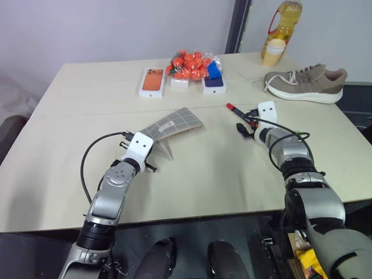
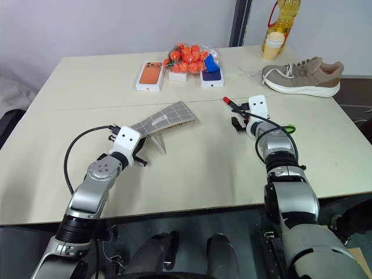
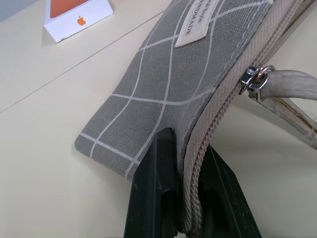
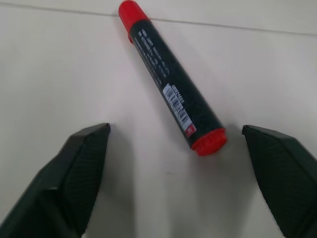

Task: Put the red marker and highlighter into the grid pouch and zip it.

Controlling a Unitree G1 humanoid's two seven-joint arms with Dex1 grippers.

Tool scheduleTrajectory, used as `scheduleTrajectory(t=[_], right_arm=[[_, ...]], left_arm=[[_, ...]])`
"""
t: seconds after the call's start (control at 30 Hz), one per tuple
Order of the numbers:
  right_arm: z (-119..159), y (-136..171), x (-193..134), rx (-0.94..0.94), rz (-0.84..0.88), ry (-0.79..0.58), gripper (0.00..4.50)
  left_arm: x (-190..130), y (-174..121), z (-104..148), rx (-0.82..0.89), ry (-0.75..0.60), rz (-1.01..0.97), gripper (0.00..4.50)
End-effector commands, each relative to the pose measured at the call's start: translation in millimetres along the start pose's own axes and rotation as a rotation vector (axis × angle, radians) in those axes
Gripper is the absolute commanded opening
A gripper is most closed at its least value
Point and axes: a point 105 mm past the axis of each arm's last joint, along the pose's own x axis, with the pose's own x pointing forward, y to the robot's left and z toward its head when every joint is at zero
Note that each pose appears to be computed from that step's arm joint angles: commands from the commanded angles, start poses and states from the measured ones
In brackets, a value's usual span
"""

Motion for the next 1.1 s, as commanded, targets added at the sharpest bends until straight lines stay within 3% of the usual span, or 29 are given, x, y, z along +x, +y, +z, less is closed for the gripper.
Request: scheduleTrajectory(t=[0.03, 0.17, 0.2, 0.4, 0.5, 0.7, 1.1], right_arm=[[21, -1, -1, 0.008, 0.018, -0.084, 2.56], [25, 3, -3, -0.004, 0.043, -0.128, 0.41], [25, 4, -4, -0.023, 0.05, -0.133, 0.32], [25, 23, -25, -0.201, 0.146, -0.184, 0.32], [22, 48, -61, -0.379, 0.302, -0.207, 0.32], [14, 88, -122, -0.422, 0.555, -0.189, 0.32], [7, 101, -123, -0.41, 0.571, -0.136, 0.32]], left_arm=[[-3, 4, 12, 0.007, -0.043, 0.014, 0.0], [-3, 3, 11, 0.006, -0.042, 0.011, 0.0], [-3, 2, 11, 0.006, -0.041, 0.008, 0.0], [-1, -1, 13, 0.009, -0.049, -0.007, 0.0], [0, 0, 17, 0.01, -0.06, -0.014, 0.0], [4, -2, 19, 0.012, -0.068, -0.038, 0.0], [7, -5, 23, 0.017, -0.088, -0.059, 0.0]])
